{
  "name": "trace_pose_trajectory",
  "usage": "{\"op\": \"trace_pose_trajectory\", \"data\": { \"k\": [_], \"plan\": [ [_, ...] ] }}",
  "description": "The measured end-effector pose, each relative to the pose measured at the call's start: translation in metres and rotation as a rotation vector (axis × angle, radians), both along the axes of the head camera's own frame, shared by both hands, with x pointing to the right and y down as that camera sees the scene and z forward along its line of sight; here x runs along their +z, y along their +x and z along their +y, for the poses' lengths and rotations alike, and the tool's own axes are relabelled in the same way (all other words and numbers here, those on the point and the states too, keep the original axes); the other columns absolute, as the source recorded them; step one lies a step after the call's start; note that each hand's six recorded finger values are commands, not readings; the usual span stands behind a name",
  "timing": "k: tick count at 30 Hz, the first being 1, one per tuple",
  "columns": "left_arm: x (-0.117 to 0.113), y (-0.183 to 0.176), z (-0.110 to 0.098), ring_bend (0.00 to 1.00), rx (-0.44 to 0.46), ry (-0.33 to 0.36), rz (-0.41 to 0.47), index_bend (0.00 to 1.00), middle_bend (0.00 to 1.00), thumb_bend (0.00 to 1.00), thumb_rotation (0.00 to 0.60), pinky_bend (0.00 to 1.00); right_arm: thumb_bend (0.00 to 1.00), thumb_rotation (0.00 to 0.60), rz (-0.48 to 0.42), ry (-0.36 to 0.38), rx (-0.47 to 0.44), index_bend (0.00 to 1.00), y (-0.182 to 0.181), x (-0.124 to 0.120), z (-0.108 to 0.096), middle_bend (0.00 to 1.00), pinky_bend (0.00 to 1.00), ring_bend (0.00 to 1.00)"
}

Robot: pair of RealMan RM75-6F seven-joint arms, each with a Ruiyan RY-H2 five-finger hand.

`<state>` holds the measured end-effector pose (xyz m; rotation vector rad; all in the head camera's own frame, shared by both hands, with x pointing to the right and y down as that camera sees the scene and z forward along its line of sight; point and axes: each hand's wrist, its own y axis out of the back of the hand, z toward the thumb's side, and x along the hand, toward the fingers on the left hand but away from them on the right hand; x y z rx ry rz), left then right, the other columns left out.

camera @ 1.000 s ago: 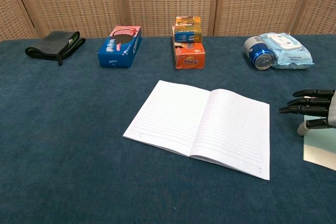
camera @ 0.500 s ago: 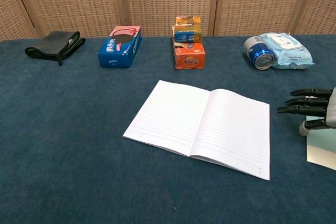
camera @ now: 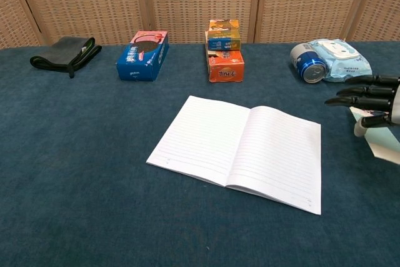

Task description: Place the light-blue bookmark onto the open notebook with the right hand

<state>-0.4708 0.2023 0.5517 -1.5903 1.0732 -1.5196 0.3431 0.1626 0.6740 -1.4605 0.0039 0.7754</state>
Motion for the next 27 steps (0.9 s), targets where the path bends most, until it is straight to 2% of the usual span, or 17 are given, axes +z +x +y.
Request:
{"op": "trace_pose_trajectory", "data": {
  "k": [10,19,23,27],
  "plan": [
    [0.000,-0.001,-0.001,0.00,-0.002,-0.004,0.005,0.00,0.00,0.00,0.600,0.00,0.05,0.600,-0.098,0.135,0.036,0.64,-0.032,-0.033,-0.048,0.02,0.00,0.00],
    [-0.002,-0.004,-0.002,0.00,-0.010,-0.002,0.017,0.00,0.00,0.00,0.600,0.00,0.05,0.600,-0.180,0.237,0.066,0.64,-0.083,-0.065,-0.087,0.04,0.00,0.00],
    [-0.003,-0.005,-0.003,0.00,-0.011,-0.005,0.021,0.00,0.00,0.00,0.600,0.00,0.06,0.600,-0.179,0.295,0.059,0.64,-0.110,-0.075,-0.099,0.04,0.00,0.00],
    [-0.002,-0.005,-0.003,0.00,-0.008,-0.008,0.022,0.00,0.00,0.00,0.600,0.00,0.10,0.600,-0.133,0.352,0.015,0.64,-0.132,-0.074,-0.099,0.06,0.00,0.00]
  ]
}}
